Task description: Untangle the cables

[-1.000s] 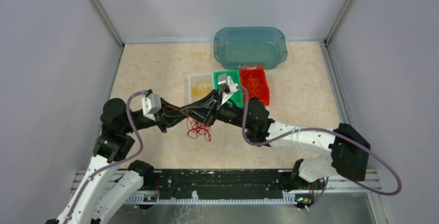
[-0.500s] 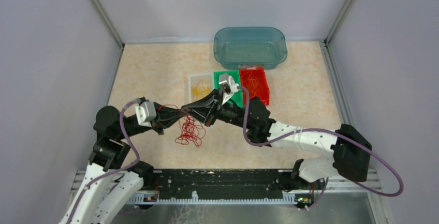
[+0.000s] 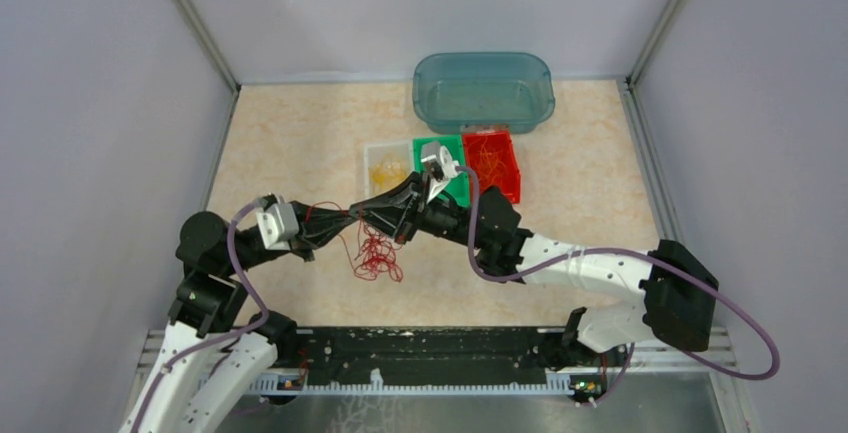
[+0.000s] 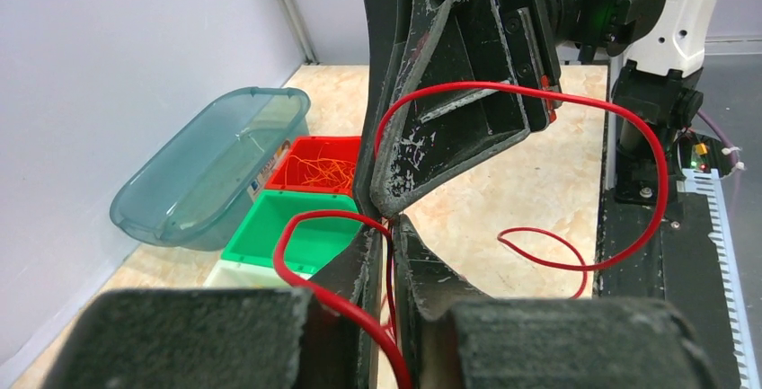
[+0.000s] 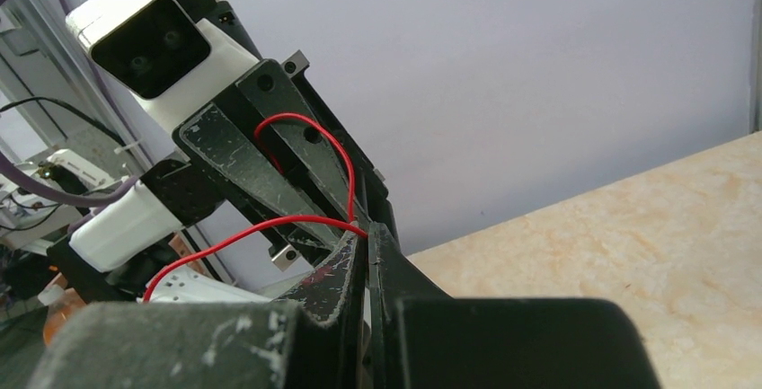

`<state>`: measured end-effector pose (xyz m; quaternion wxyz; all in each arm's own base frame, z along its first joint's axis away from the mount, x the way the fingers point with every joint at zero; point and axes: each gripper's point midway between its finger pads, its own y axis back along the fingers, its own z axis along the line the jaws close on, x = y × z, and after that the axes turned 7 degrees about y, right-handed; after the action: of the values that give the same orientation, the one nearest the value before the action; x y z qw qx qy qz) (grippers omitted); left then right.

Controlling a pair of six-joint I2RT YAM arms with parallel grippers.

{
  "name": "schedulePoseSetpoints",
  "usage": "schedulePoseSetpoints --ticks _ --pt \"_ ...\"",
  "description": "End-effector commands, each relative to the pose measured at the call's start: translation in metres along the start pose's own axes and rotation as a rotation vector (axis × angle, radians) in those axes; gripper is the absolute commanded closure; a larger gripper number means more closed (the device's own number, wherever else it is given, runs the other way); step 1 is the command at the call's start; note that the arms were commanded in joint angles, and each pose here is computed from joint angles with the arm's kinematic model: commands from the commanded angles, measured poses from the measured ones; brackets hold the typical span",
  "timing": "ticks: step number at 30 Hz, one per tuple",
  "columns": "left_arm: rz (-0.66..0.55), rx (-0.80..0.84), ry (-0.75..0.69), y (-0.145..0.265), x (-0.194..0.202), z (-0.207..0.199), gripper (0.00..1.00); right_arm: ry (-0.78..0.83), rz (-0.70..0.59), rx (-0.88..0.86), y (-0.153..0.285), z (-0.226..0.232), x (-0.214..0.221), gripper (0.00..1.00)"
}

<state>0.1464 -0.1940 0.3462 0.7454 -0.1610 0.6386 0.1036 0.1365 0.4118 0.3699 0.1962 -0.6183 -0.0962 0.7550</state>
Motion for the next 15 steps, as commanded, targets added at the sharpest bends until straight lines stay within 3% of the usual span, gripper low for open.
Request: schedulePoseSetpoints --ticks 1,11,12,14,15 --pt "-0.020 0.009 0.001 -0.0013 -0.0037 -0.0014 0.85 0.011 -0.091 -0.067 -0.0090 0.0208 -0.0404 1.00" --pt "-0.030 0.054 0.051 -0.0094 -0.0040 -0.0034 0.87 -0.050 -0.088 -0.115 -0.0162 0.0291 -0.0396 1.00" --pt "-0.031 0.058 0.050 -0.0098 -0.0050 -0.0037 0.88 -0.056 -0.087 -0.115 -0.0167 0.0288 -0.0386 1.00" --pt "-0.027 0.060 0.050 -0.0104 -0.0051 -0.0031 1.00 -0.056 -0.088 -0.115 -0.0171 0.0286 -0.0383 1.00" --pt "-0.027 0.060 0.047 -0.0104 -0.0056 -0.0031 1.00 -0.056 -0.089 -0.112 -0.0172 0.0280 -0.0386 1.00"
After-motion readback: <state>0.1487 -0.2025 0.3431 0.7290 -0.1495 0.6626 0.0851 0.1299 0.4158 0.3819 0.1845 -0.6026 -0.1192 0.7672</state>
